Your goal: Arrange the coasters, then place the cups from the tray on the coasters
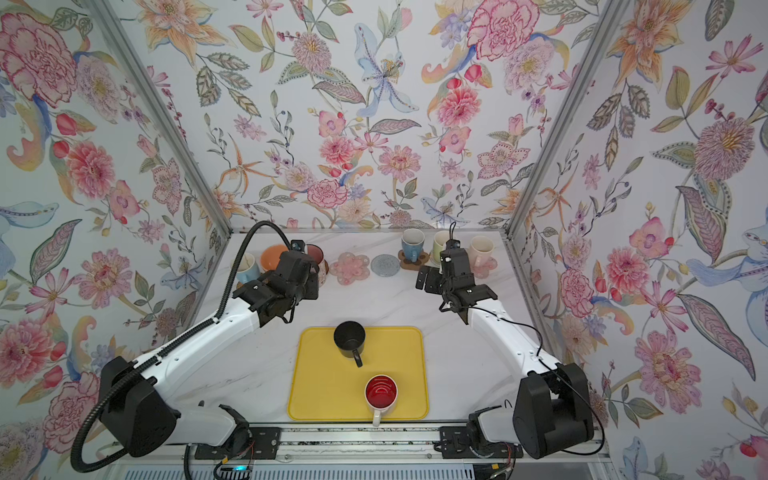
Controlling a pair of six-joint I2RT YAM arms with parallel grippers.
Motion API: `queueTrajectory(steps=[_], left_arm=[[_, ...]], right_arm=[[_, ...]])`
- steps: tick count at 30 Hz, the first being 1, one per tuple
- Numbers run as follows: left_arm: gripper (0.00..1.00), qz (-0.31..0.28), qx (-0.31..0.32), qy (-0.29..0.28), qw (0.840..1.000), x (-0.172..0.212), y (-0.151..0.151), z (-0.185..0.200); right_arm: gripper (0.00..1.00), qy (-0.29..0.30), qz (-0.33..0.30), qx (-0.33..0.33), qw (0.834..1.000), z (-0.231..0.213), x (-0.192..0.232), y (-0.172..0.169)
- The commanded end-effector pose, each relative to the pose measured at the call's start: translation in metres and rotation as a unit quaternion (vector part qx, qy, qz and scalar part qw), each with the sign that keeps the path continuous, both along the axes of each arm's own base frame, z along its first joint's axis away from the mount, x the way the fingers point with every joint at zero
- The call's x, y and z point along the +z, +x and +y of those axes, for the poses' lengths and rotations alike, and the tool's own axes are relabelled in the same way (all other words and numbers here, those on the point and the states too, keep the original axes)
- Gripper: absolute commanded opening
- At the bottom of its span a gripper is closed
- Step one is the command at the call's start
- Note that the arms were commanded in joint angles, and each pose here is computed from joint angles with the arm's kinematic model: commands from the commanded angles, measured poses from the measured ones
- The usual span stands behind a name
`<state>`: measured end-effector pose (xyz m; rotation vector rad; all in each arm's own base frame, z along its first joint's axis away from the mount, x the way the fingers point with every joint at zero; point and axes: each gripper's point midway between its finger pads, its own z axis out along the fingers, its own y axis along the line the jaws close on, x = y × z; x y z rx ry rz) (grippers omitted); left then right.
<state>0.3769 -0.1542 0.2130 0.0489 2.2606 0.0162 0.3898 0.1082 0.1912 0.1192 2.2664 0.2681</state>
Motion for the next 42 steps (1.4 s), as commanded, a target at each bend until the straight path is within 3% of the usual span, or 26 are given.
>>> queueTrajectory(steps=[1,9,19,42], left_arm=[[0.0,-0.094,0.008,-0.028,0.995,0.052,0.041,-0.001],[0.0,-0.096,0.014,-0.016,0.995,0.034,0.091,0.004],[0.0,-0.087,0.021,-0.019,0.996,0.005,0.131,0.007],[0.0,-0.077,0.039,-0.02,0.996,-0.025,0.17,0.023]], right_arm=[[0.99,0.007,-0.01,0.0,1.0,0.0,0.018,-0.001],[0.99,0.012,-0.002,-0.001,1.0,0.001,0.016,-0.003],[0.99,0.009,0.002,-0.007,1.0,-0.002,0.018,-0.005],[0.99,0.014,0.007,-0.011,1.0,-0.002,0.019,-0.004]])
